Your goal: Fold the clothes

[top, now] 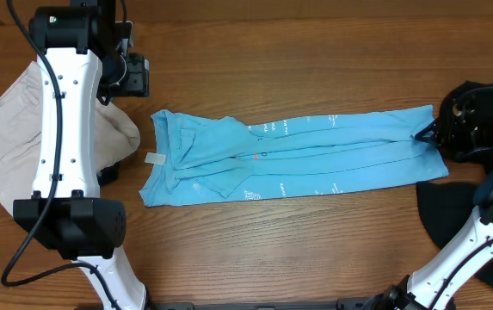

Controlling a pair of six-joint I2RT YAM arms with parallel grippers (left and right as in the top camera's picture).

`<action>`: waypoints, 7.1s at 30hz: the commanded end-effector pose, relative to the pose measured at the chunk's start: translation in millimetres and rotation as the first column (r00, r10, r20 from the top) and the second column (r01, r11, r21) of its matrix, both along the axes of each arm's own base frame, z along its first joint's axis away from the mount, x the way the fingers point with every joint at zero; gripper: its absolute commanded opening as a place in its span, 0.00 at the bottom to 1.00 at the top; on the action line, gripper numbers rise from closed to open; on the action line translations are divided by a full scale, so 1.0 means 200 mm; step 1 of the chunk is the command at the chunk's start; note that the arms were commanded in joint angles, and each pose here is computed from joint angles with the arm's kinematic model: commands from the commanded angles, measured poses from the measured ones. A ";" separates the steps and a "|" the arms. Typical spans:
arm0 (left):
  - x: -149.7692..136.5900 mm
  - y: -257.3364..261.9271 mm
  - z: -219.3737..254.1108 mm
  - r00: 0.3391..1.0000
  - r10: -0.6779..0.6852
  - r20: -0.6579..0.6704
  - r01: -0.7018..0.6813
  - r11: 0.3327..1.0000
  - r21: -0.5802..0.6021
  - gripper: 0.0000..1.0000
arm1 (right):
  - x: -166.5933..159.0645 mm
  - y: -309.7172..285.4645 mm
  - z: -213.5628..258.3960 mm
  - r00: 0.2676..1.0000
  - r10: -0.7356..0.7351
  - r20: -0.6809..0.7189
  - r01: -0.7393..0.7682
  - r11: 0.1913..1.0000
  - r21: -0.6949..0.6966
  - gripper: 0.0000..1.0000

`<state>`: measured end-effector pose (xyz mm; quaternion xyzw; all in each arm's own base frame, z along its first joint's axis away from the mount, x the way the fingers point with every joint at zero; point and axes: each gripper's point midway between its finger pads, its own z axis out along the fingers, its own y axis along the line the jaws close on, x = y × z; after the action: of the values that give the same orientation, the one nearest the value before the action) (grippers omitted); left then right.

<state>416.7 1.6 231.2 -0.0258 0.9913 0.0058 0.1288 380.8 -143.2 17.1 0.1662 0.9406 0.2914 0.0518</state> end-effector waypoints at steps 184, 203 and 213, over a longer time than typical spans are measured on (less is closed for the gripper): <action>-0.51 -0.43 -1.38 0.955 -0.186 -0.232 0.043 0.858 -0.511 0.26 | 0.11 0.86 0.56 0.984 -0.028 0.173 0.044 0.995 -0.086 0.76; -0.25 0.06 -0.31 0.981 0.007 -0.193 -0.021 0.997 -0.069 0.04 | 0.13 0.85 0.56 0.980 -0.029 0.195 0.047 0.995 -0.087 0.75; -0.25 -0.73 -0.18 0.946 -0.298 -0.127 0.304 0.952 0.035 0.04 | 0.12 0.86 0.56 0.981 -0.028 0.189 0.044 0.996 -0.083 0.75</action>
<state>374.1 -114.6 212.3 0.1088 0.9898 -0.0223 0.0889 401.8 27.6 120.8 0.1589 0.9421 0.2595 0.1411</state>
